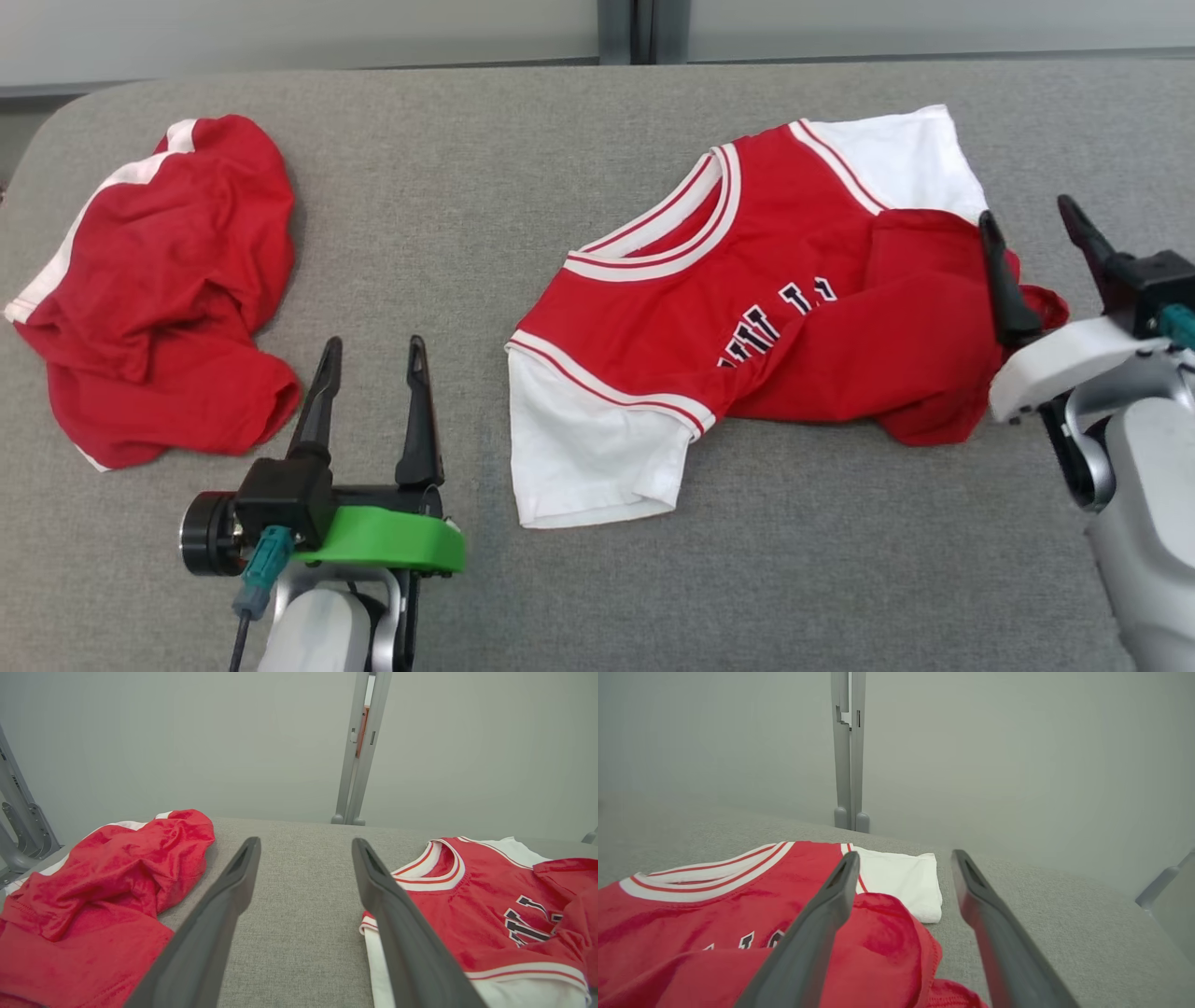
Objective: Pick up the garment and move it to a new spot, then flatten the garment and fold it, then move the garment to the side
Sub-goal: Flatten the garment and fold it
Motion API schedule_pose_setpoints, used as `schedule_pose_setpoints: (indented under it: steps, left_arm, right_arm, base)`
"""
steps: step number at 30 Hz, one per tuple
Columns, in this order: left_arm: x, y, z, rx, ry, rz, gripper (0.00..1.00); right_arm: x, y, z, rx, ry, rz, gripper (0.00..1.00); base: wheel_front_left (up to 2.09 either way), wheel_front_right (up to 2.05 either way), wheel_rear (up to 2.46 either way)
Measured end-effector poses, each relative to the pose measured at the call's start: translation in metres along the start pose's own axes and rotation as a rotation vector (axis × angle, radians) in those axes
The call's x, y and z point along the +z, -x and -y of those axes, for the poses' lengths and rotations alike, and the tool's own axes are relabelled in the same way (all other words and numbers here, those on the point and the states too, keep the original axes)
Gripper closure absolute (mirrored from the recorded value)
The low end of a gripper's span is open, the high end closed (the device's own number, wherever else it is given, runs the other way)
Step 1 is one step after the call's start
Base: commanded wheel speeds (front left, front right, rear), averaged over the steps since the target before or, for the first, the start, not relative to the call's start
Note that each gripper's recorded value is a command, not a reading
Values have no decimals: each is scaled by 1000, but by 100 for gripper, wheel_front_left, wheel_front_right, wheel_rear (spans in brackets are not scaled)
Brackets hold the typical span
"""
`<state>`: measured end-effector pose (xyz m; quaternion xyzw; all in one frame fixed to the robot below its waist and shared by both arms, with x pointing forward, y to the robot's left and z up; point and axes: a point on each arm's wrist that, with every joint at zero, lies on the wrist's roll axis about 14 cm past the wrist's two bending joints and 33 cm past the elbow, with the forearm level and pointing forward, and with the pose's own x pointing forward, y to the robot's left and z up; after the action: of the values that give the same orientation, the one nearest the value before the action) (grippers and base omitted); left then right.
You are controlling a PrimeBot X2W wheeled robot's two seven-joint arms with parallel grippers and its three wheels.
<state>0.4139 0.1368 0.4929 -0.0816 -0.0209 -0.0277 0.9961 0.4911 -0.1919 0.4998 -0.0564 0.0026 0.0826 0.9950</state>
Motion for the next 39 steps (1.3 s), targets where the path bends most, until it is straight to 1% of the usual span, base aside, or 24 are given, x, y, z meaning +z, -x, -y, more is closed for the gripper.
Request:
schedule_pose_setpoints:
  steps: [5,10,13,16,17,18,21,24,26,29,33,37,39]
  left_arm:
    - [-14,1,-2,7,7,-45,0]
    - [-24,3,-9,32,2,-75,0]
    - [-29,5,-14,48,-3,-92,0]
    - [-31,5,-17,57,-6,-98,0]
    - [-31,6,-17,59,-7,-99,0]
    - [-31,6,-17,59,-7,-98,0]
    - [-29,5,-16,55,-7,-94,0]
    - [-27,5,-12,45,-5,-87,0]
    - [-25,5,-10,39,-4,-80,0]
    - [-21,5,-7,30,-1,-71,0]
    - [-16,6,-3,23,6,-57,0]
    - [-13,10,-5,34,15,-51,0]
    - [-13,12,-6,42,18,-52,0]
  right_arm:
    - [-38,-21,17,-14,37,-172,0]
    - [-68,-35,7,19,10,-281,0]
    - [-82,-39,8,23,5,-329,0]
    - [-95,-38,-2,42,-25,-381,0]
    - [-97,-37,-5,48,-36,-391,68]
    - [-96,-37,-9,60,-36,-390,100]
    - [-90,-38,-13,80,-49,-383,100]
    - [-73,-42,-1,65,-39,-336,100]
    - [-57,-47,3,53,-55,-287,100]
    - [-28,-55,16,39,-29,-207,100]
    - [29,-71,30,17,3,-45,100]
    - [80,-79,36,8,33,92,100]
    - [98,-78,34,11,40,145,100]
  base:
    - [0,0,0]
    - [0,0,0]
    - [0,0,0]
    - [0,0,0]
    - [0,0,0]
    - [0,0,0]
    - [0,0,0]
    - [0,0,0]
    - [0,0,0]
    - [0,0,0]
    - [0,0,0]
    - [0,0,0]
    - [0,0,0]
